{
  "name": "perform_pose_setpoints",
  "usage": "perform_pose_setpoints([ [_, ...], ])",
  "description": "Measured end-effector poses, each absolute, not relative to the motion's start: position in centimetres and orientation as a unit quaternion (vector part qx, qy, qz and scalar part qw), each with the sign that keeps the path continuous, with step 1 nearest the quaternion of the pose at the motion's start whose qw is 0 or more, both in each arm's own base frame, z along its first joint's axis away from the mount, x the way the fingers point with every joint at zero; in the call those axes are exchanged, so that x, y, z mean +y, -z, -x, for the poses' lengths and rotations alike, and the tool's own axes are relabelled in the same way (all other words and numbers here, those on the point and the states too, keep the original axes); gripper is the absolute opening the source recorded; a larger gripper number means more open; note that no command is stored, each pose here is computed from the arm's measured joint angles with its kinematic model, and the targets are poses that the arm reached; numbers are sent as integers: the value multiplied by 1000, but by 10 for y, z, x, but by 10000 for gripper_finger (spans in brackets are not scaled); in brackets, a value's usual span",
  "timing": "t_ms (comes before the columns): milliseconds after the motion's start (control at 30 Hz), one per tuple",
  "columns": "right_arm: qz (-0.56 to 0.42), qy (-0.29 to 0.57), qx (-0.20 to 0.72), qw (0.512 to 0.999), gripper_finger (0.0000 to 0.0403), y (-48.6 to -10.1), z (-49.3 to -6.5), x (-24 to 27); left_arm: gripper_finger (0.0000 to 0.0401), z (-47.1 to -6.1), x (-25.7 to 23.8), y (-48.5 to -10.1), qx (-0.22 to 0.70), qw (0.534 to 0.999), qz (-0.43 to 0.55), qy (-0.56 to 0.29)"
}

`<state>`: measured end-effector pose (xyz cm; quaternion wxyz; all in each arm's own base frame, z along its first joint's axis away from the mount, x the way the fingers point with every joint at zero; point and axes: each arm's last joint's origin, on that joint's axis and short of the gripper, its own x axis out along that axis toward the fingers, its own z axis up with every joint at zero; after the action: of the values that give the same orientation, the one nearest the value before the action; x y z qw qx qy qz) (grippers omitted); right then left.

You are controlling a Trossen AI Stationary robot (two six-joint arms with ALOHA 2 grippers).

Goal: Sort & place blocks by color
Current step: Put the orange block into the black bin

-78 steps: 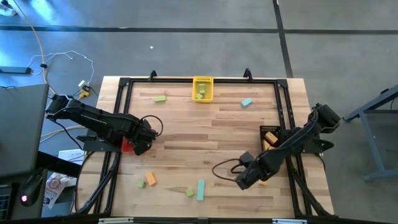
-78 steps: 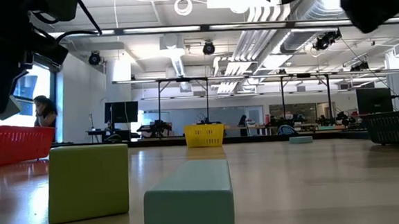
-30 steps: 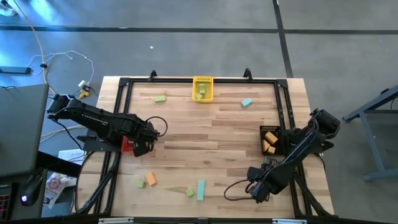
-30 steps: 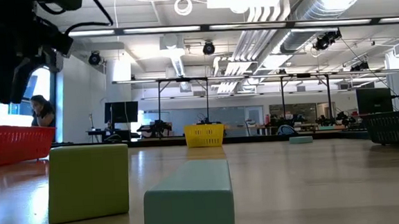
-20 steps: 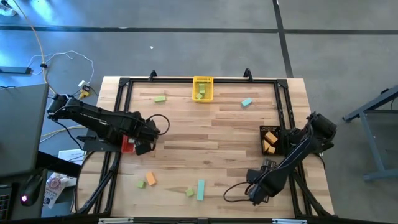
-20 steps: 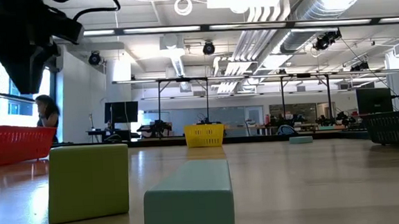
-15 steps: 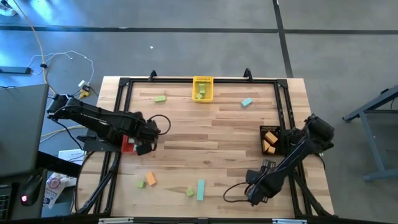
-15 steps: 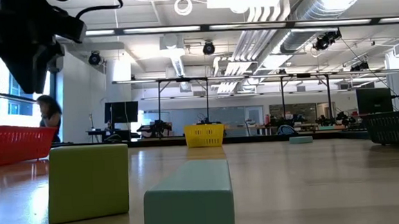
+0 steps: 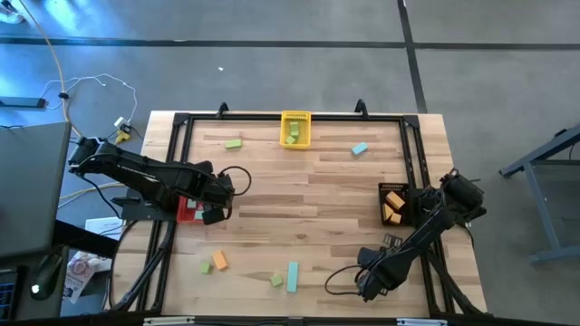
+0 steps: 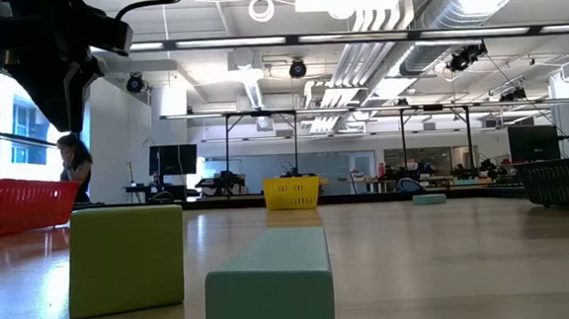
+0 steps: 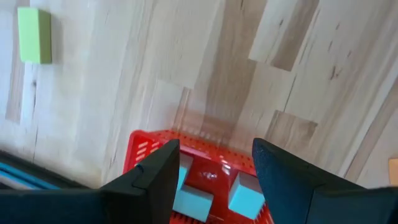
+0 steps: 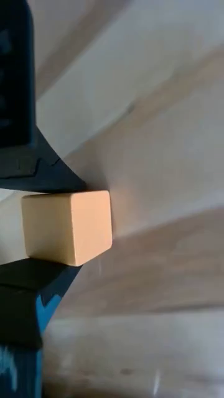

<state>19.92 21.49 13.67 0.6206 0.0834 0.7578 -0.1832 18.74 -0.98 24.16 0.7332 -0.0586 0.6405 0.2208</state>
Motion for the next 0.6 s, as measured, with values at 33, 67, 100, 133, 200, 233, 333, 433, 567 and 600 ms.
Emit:
perform_pose_setpoints([
  [33, -87, 190, 757, 619, 110, -137, -200, 214, 186, -188, -10, -242, 639, 735, 55, -217],
  [67, -91, 197, 756, 618, 110, -136, -200, 213, 186, -189, -10, -242, 639, 737, 51, -212],
  [100, -96, 202, 754, 617, 110, -136, -201, 213, 186, -189, -10, -242, 640, 738, 48, -210],
  [133, -99, 208, 752, 618, 110, -136, -201, 212, 186, -189, -10, -242, 641, 738, 47, -209],
  [200, -106, 218, 748, 617, 110, -136, -202, 211, 186, -189, -10, -242, 641, 738, 47, -209],
  [233, -108, 223, 746, 619, 110, -136, -203, 210, 186, -189, -10, -242, 641, 738, 47, -209],
  [333, -113, 241, 727, 633, 110, -138, -206, 207, 186, -189, -10, -242, 640, 738, 44, -211],
  [433, -118, 265, 689, 664, 110, -144, -209, 202, 186, -189, -8, -242, 635, 740, 22, -221],
  [567, -123, 301, 630, 705, 110, -160, -212, 191, 186, -189, -7, -243, 627, 742, -9, -237],
  [600, -124, 310, 619, 711, 110, -163, -213, 188, 186, -189, -6, -243, 625, 742, -14, -241],
])
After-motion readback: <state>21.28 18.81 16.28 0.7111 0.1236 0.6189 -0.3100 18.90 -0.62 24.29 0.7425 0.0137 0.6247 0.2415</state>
